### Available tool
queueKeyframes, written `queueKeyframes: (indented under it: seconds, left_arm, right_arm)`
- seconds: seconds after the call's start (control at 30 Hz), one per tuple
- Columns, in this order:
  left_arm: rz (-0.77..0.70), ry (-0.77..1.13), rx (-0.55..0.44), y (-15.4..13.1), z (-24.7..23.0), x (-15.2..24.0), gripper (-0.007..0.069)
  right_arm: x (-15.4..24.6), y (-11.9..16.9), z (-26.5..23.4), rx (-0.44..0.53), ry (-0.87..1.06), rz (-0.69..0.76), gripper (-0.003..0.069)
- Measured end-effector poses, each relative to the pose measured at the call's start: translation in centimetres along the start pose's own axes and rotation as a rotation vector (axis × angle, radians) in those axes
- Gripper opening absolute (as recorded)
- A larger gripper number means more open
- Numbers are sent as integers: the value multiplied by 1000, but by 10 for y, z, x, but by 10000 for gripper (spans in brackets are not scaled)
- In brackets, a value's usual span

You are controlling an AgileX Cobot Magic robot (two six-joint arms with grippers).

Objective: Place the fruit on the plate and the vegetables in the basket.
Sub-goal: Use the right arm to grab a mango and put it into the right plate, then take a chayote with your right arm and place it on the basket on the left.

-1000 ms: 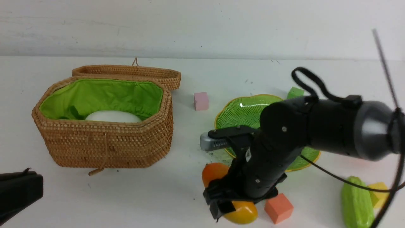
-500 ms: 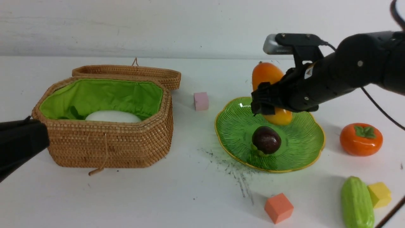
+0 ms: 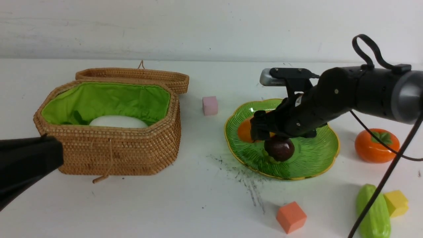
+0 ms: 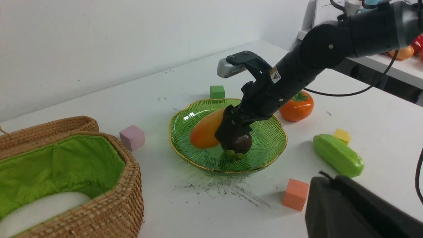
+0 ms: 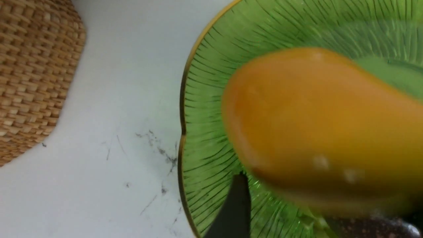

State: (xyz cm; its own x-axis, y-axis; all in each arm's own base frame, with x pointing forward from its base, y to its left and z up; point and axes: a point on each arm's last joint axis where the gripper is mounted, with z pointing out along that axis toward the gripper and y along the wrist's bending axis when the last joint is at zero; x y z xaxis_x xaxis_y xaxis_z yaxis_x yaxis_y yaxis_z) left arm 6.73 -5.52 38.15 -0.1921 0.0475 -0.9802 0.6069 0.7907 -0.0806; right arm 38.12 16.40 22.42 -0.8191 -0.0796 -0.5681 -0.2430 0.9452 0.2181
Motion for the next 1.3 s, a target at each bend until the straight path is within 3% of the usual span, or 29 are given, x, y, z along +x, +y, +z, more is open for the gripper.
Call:
queueKeyframes:
  seconds: [0.27, 0.47, 0.5, 0.73, 0.83, 0.93, 1.0, 1.13, 1.3]
  left_arm:
    - [-1, 8, 9, -1, 0, 1, -13]
    - [3, 57, 50, -5, 0, 5, -10]
    - [3, 82, 72, -7, -1, 7, -8]
    - [3, 125, 108, -10, -1, 11, -7]
    - [4, 127, 110, -10, -1, 11, -7]
    - [19, 127, 122, -11, -1, 12, -7]
    - [51, 131, 154, -14, -2, 12, -7]
    - [104, 137, 205, -18, -3, 13, -7]
    - [141, 142, 224, -19, -3, 14, -7]
  right_arm:
    - [-20, 11, -58, 2, 20, -63, 531]
    - [-19, 9, -126, 103, 95, -167, 422]
    - [-13, 5, -146, 154, 135, -183, 376]
    - [17, -27, -186, 276, 215, -71, 147]
    - [43, -51, -184, 289, 284, 52, 104]
    - [66, -67, -171, 261, 348, 166, 114]
    - [86, -77, -153, 217, 389, 269, 161]
    - [102, -87, -129, 194, 368, 346, 291]
    - [107, -98, -98, 202, 340, 373, 522]
